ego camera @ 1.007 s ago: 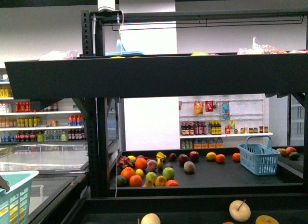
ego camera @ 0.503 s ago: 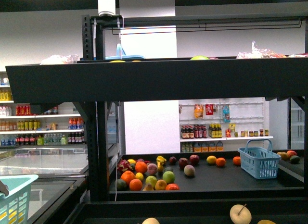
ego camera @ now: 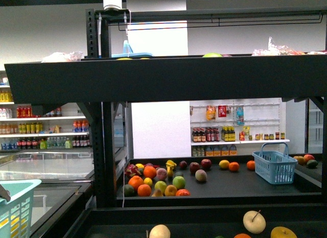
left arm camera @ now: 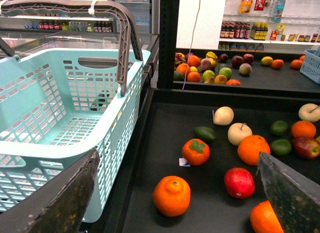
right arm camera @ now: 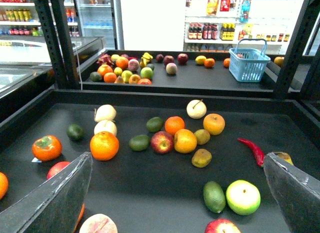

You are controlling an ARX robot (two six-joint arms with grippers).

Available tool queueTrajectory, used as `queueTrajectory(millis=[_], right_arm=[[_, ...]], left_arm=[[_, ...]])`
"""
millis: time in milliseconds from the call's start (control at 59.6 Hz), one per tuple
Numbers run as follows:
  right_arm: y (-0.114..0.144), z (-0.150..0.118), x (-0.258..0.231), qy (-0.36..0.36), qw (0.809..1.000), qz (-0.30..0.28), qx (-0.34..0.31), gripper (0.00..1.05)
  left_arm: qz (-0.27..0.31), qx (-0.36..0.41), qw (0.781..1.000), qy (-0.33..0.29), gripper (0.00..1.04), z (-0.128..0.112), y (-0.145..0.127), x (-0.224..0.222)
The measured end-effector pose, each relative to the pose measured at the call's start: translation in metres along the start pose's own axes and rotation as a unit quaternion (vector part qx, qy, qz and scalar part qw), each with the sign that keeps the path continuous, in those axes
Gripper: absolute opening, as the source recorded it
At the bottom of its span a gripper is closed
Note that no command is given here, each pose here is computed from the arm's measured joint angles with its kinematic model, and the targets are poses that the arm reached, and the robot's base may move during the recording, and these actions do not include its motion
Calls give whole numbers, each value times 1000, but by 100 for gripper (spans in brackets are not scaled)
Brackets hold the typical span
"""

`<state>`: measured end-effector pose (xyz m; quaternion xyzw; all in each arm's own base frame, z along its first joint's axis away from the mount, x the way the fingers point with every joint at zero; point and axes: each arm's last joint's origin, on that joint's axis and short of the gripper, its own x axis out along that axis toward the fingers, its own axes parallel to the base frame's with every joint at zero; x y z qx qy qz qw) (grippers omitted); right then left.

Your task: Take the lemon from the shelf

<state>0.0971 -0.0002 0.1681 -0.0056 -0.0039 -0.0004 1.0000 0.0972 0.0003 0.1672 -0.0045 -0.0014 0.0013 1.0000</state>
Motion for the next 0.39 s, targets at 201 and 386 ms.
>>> queueTrajectory(millis=[201, 386], right_arm=[[0, 0, 0, 0, 1000, 0, 0, 102], [0, 0, 0, 0, 1000, 0, 0, 102]], left_arm=[[0, 0, 1000, 0, 97, 0, 0, 0], [0, 0, 1000, 0, 97, 0, 0, 0]])
